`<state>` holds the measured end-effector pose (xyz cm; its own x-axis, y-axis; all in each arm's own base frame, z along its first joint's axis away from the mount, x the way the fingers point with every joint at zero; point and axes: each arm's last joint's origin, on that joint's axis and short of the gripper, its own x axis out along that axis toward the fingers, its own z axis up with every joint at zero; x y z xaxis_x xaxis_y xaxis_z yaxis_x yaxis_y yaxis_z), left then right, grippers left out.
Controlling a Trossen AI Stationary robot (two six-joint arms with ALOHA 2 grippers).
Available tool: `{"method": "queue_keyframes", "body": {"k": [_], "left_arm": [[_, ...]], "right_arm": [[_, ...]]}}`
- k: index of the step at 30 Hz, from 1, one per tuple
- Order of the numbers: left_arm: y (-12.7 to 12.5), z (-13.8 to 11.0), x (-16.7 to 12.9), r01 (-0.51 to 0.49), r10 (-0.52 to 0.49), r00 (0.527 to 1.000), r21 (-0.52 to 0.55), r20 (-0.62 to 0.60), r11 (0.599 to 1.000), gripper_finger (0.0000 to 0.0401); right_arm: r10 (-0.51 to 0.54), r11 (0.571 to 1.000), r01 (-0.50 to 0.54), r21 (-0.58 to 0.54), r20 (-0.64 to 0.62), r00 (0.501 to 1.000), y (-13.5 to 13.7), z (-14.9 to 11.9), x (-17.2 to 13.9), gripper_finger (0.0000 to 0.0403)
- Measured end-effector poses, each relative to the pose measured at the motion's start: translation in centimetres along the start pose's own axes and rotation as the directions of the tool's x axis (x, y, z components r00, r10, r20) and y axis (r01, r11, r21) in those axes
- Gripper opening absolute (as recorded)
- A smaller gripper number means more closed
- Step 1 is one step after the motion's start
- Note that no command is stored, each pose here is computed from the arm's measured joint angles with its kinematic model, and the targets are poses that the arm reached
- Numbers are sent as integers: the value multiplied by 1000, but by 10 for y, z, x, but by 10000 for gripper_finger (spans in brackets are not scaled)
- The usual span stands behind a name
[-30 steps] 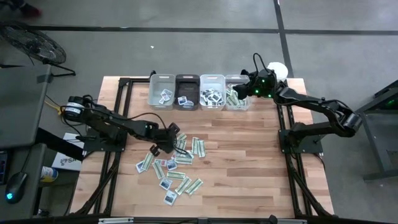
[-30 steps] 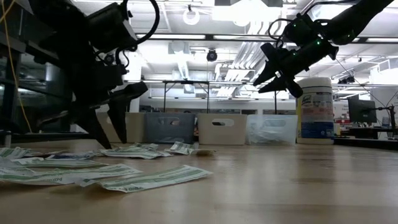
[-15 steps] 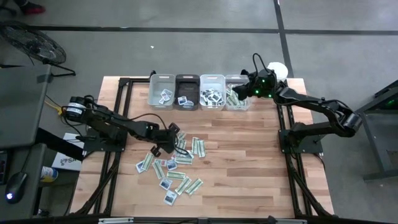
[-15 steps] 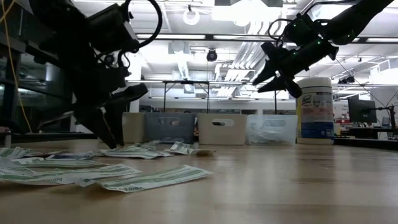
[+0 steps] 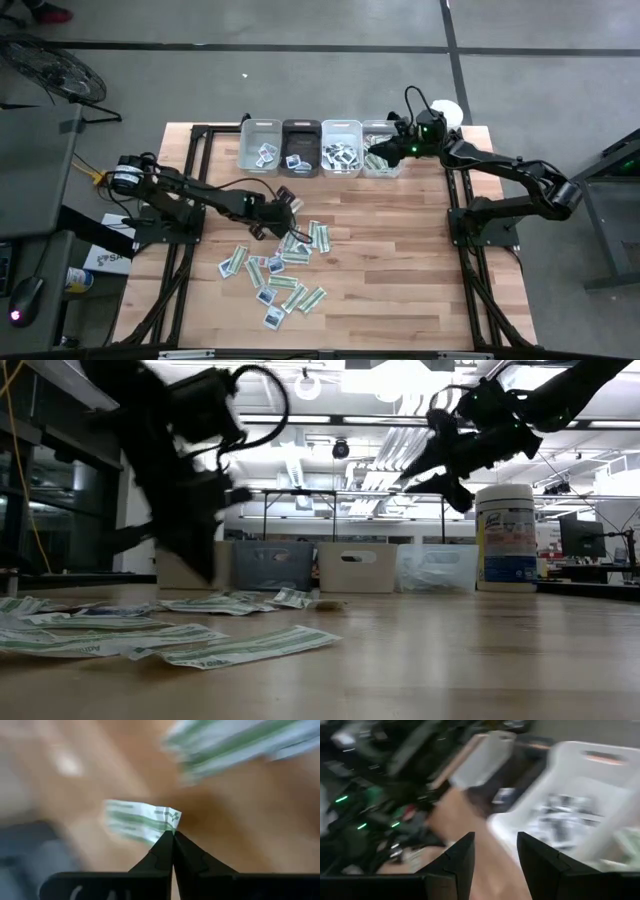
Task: Pick & Place First Aid Supplies
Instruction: Put the green bandage into the transparent bin
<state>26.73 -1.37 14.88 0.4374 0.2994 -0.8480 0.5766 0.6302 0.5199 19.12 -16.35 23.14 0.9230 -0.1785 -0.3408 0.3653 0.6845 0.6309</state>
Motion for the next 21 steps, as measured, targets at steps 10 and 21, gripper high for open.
{"method": "queue_keyframes", "body": {"k": [10,21], "left_arm": [[52,28,-35,-232,251,965,202,-71,951,0],[106,55,-85,-412,459,888,383,-35,827,0]], "right_arm": [[196,971,-193,-137,3,981,32,-4,12,140],[329,938,-334,-89,-65,942,45,-8,15,140]]}}
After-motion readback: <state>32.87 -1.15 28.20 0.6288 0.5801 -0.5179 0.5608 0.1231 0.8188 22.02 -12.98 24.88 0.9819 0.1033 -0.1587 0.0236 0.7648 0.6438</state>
